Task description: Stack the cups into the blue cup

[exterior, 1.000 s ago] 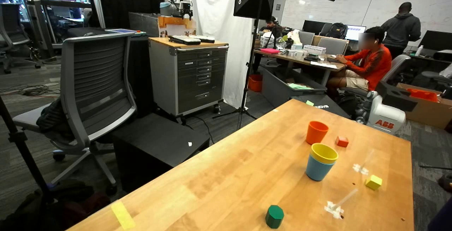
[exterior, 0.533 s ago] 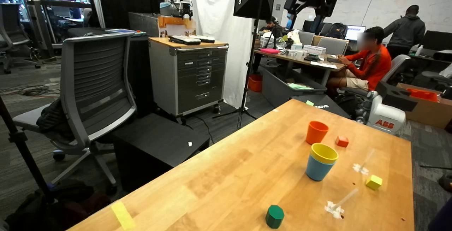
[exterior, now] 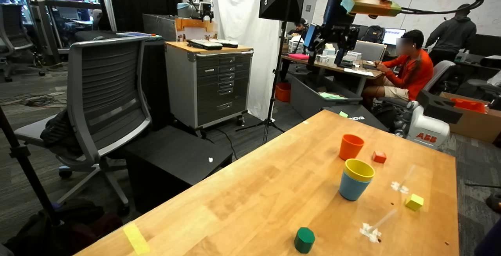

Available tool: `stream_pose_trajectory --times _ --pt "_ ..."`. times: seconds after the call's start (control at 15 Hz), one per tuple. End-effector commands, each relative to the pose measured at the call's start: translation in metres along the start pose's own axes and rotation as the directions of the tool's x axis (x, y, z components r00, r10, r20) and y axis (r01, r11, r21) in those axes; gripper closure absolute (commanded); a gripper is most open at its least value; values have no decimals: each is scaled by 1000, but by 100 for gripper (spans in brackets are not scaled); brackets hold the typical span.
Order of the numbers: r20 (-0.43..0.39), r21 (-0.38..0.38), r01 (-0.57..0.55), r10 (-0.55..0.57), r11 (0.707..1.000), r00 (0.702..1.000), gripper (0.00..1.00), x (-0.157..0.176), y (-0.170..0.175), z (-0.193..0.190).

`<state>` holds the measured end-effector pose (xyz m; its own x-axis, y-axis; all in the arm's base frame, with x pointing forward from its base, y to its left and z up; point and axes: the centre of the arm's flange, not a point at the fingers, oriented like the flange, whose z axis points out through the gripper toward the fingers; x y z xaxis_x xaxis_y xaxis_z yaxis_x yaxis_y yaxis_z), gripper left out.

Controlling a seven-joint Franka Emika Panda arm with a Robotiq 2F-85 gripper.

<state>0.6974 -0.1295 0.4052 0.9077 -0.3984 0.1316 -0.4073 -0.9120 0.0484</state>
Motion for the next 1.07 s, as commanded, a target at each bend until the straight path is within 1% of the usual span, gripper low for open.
stream_pose_trajectory --times 0.0,0.2,0.53,0.8,1.0 --pt "0 -16 -45 45 999 999 0 10 8 23" --pt "31 -34 -76 77 997 997 0 8 22 49" --pt "80 -73 -121 127 990 989 0 6 46 103" --pt "106 -94 -147 157 985 982 0 4 54 134" --pt "112 -98 -151 162 984 980 0 2 54 153"
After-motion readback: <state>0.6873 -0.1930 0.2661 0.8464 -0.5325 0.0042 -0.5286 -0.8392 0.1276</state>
